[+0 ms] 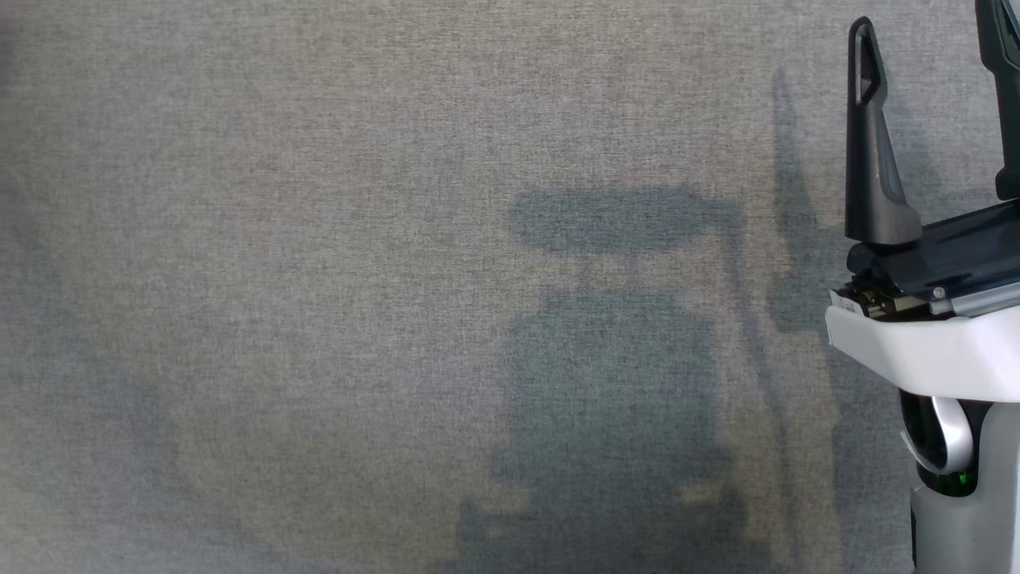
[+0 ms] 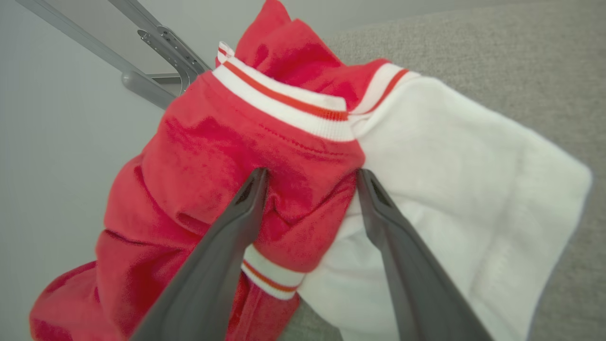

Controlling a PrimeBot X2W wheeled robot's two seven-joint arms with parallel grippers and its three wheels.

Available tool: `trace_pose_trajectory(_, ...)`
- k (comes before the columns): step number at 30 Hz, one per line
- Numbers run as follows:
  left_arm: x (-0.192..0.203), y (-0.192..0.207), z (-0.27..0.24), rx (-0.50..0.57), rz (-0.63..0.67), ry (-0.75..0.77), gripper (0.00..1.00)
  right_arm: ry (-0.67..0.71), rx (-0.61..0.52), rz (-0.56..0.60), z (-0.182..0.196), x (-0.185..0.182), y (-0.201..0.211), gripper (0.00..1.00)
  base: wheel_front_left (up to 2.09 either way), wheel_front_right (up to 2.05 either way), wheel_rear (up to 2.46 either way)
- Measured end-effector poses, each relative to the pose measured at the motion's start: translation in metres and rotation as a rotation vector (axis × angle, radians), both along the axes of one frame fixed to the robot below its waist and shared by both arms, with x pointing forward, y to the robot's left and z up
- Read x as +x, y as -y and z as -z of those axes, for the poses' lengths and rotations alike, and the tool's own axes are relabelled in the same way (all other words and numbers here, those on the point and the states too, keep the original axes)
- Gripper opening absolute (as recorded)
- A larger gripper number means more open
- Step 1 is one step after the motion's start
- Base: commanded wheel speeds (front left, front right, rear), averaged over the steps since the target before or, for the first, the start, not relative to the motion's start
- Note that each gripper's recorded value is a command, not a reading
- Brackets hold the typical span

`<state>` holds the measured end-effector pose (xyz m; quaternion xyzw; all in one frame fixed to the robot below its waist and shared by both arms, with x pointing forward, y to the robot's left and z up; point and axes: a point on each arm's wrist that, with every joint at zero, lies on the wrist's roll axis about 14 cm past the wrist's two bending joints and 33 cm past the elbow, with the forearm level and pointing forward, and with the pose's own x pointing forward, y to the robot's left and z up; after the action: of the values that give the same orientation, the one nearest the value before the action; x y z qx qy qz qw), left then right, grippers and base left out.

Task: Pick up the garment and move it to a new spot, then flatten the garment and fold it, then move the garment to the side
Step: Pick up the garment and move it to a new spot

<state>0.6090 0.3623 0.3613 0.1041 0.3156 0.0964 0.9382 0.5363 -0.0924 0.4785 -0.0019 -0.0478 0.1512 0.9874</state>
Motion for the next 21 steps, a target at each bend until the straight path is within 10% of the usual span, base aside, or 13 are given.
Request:
trace_pose_trajectory(3, 0.001, 0.004, 0.007, -0.013, 0.001, -0.026, 0.04, 0.000, -0.002, 0.008, 0.001, 0.000, 0.003, 1.00, 0.00, 0.00, 0.00)
trace_pose_trajectory(4, 0.003, 0.005, 0.004, -0.010, 0.005, -0.008, 0.00, 0.004, -0.001, 0.010, 0.000, 0.000, 0.004, 1.00, 0.00, 0.00, 0.00)
trace_pose_trajectory(21, 0.039, 0.039, -0.146, 0.032, 0.159, 0.322, 0.00, 0.094, 0.079, 0.048, -0.047, -0.021, 0.019, 1.00, 0.00, 0.00, 0.00)
